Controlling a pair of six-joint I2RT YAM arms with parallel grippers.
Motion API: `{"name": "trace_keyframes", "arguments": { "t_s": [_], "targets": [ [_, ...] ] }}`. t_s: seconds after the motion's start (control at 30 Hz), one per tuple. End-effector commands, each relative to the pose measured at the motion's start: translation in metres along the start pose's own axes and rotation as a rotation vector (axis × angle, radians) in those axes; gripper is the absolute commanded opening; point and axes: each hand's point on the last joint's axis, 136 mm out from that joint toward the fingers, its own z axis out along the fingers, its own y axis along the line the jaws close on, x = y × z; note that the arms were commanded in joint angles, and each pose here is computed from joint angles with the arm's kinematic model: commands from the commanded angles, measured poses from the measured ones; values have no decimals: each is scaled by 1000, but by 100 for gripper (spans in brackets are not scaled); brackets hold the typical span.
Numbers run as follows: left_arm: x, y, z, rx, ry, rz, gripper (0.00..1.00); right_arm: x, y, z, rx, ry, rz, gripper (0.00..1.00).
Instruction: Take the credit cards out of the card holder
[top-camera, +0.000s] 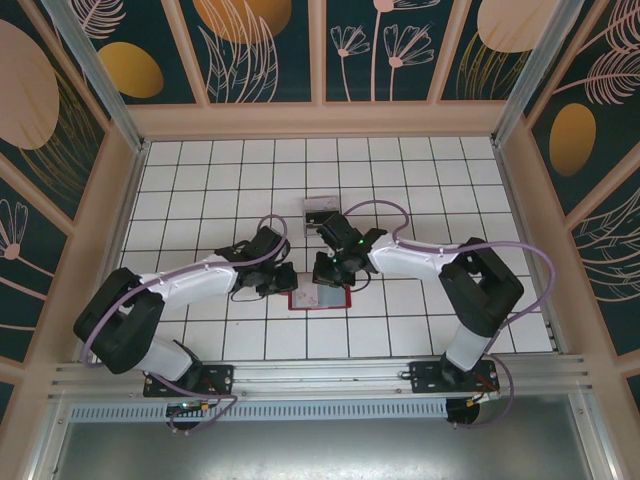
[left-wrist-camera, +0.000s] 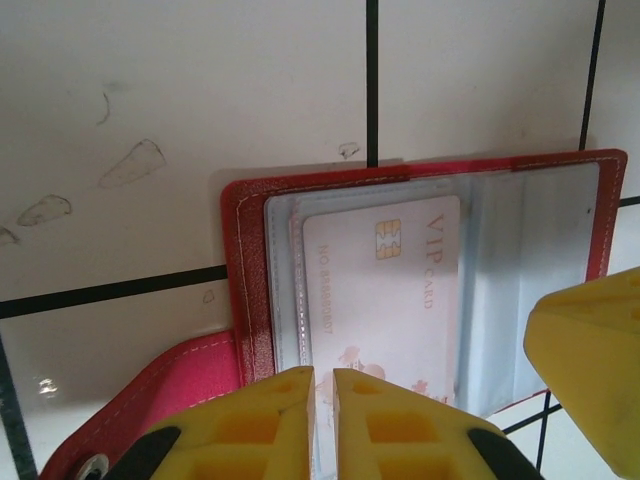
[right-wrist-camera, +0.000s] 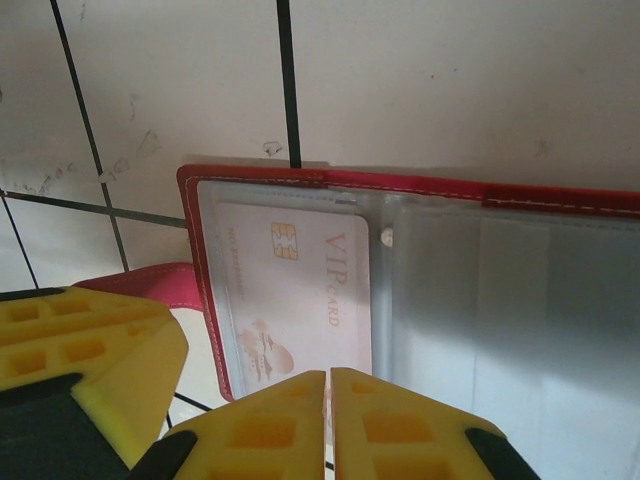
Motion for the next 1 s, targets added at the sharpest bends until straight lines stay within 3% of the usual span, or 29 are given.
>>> {"name": "trace_keyframes", "arguments": {
  "t_s": [0.0, 0.3, 0.53, 0.97],
  "targets": [
    [4, 0, 7, 4, 13, -8, 14, 3, -7, 9, 1, 24, 4, 11],
    [8, 9, 15, -41, 29, -2, 15, 4, -8, 16, 1, 41, 4, 11],
    [12, 16, 22, -75, 51, 6, 15, 3, -8, 21, 5, 49, -2, 18],
    [17, 19, 27, -97, 76, 19, 13, 4, -6, 25, -5, 56, -6, 18]
  ]
}}
